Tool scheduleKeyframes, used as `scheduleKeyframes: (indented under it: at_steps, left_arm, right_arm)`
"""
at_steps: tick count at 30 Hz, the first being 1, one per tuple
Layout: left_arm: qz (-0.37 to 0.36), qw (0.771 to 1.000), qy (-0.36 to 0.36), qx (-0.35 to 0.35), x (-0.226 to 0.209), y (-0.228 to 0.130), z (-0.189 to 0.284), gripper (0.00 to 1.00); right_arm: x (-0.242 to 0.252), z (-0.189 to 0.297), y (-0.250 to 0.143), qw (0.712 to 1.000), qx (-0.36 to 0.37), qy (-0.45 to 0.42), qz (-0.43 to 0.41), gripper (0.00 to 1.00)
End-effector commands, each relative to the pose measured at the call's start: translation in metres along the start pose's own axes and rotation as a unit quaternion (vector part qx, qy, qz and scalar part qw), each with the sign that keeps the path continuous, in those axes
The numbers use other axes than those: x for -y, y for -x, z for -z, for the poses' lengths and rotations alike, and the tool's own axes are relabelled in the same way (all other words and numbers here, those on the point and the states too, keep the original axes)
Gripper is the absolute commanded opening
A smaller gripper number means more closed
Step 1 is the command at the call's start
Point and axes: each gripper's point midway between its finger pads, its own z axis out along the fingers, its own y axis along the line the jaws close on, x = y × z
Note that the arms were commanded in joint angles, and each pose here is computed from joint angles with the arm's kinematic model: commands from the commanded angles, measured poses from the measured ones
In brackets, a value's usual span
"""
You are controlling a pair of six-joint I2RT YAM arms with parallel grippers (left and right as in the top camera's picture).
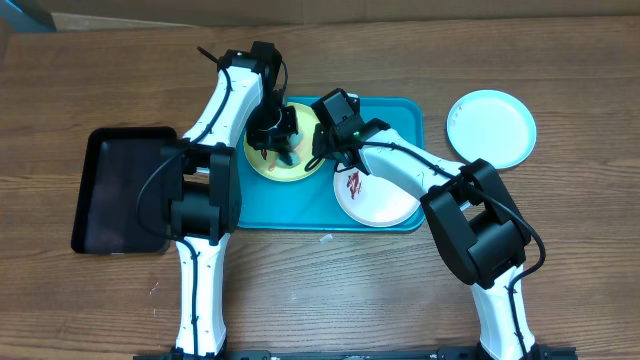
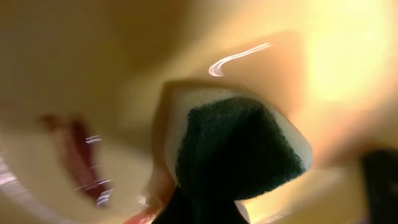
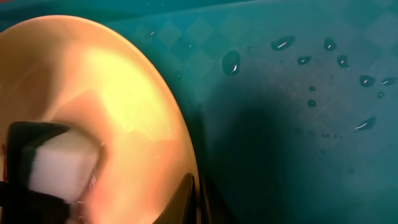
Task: Clean dirty plates on tray and stack at the side
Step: 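Scrub the yellow plate with the sponge in the left gripper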
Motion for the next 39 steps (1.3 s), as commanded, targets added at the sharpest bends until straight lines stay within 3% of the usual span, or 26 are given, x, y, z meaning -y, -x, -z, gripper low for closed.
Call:
scheduleKeyframes:
  at_steps: [1, 6, 9, 13, 17, 21, 31, 39]
  left_arm:
    - [0.033, 0.977, 0.210, -0.002, -0.099, 0.006, -0.021, 0.04]
    - [0.086, 0.948, 0.302, 0.045, -0.129, 0.017, 0.010, 0.04]
    - [0.088, 0.950, 0.292, 0.065, -0.123, 0.027, 0.027, 0.04]
    - [0.083, 0.965, 0.233, 0.087, -0.096, 0.040, 0.048, 0.04]
    - [0.035, 0.988, 0.120, 0.093, -0.052, 0.051, 0.056, 0.04]
    - [0.019, 0.996, 0.024, 0.081, -0.019, 0.052, 0.048, 0.04]
    - [-0.013, 0.996, -0.079, 0.043, 0.027, 0.041, 0.013, 0.04]
    - [-0.044, 0.996, -0.072, 0.032, 0.041, 0.030, -0.014, 0.04]
  right_arm:
    - [0.018, 0.006, 0.017, 1.000, 0.017, -0.020, -0.010, 0.04]
    - [0.025, 0.006, 0.019, 0.999, 0.014, -0.026, -0.015, 0.04]
    - [0.026, 0.006, 0.018, 0.999, 0.013, -0.028, -0.015, 0.04]
    - [0.026, 0.006, 0.019, 0.999, 0.013, -0.027, -0.016, 0.04]
    - [0.026, 0.006, 0.019, 0.999, 0.013, -0.027, -0.016, 0.04]
    - [0.026, 0.006, 0.019, 0.999, 0.013, -0.027, -0.016, 0.04]
    - [0.025, 0.006, 0.019, 0.999, 0.015, -0.026, -0.016, 0.04]
    - [0.023, 0.006, 0.018, 0.999, 0.013, -0.025, -0.014, 0.04]
